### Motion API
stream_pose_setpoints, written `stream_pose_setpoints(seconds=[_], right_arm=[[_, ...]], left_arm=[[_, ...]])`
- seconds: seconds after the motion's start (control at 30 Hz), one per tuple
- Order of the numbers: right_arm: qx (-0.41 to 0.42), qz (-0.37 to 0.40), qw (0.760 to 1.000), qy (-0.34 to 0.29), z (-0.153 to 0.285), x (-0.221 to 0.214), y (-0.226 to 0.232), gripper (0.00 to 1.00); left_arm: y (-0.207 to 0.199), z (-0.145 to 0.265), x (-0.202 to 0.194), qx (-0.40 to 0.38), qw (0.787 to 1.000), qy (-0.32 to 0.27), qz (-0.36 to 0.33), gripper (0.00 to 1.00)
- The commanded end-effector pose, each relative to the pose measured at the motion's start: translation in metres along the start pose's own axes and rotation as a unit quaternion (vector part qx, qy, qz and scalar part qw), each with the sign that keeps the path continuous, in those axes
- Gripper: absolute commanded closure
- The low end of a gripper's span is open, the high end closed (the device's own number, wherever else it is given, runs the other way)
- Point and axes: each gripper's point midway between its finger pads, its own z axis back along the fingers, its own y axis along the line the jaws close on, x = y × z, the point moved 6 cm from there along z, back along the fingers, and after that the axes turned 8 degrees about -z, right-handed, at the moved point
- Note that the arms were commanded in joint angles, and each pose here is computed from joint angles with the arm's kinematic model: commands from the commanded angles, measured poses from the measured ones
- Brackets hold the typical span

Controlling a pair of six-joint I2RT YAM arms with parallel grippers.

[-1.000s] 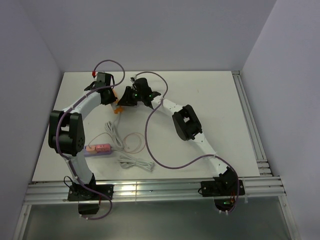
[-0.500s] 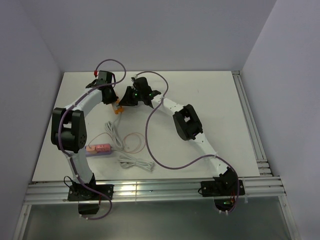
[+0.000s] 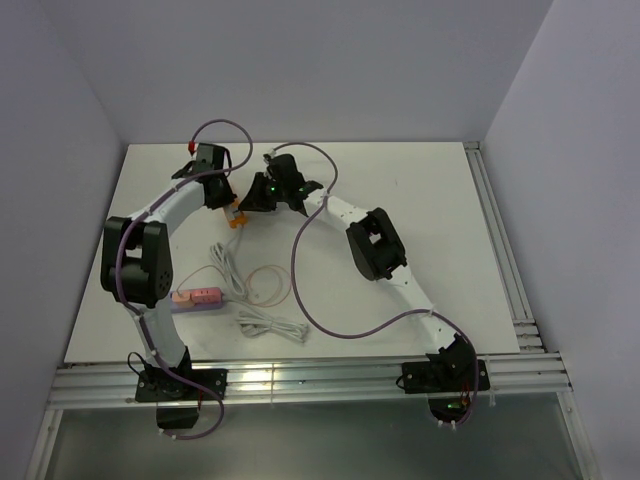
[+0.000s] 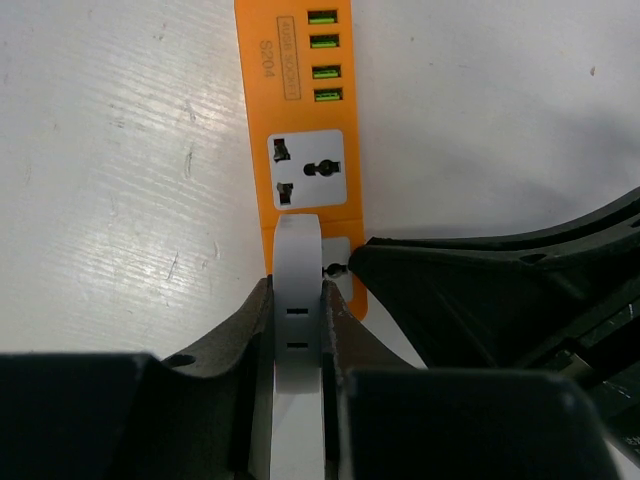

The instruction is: Insert the plug

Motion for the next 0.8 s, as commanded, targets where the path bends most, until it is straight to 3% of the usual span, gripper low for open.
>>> stream_pose_setpoints(seconds=[0.0,0.27,0.5,0.53,0.57,0.77], right_arm=[[-0.017,-0.004,0.999,0.044,0.001,-0.027,-0.002,0.91],[-0.006,-0.005,0.999,0.039,0.001,-0.024,-0.004,0.89],[0.006,-0.01,0.999,0.033,0.002,-0.021,-0.006,0.85],[0.008,-0.011,0.999,0.033,0.003,-0.02,-0.007,0.84],[0.013,-0.013,0.999,0.031,0.003,-0.02,-0.005,0.83],[0.019,-0.016,0.999,0.03,0.004,-0.02,-0.009,0.76]], left_arm=[[-0.001,-0.01,-0.047,0.003,0.996,0.082,-0.026,0.9],[-0.003,0.0,-0.039,-0.007,0.998,0.063,-0.019,0.53],[-0.003,0.019,-0.021,-0.009,0.999,0.029,-0.012,0.39],[-0.003,0.023,-0.018,-0.007,1.0,0.021,-0.01,0.29],[-0.002,0.027,-0.016,-0.008,1.0,0.015,-0.008,0.26],[0.004,0.073,0.004,-0.014,0.999,-0.047,0.013,0.25]])
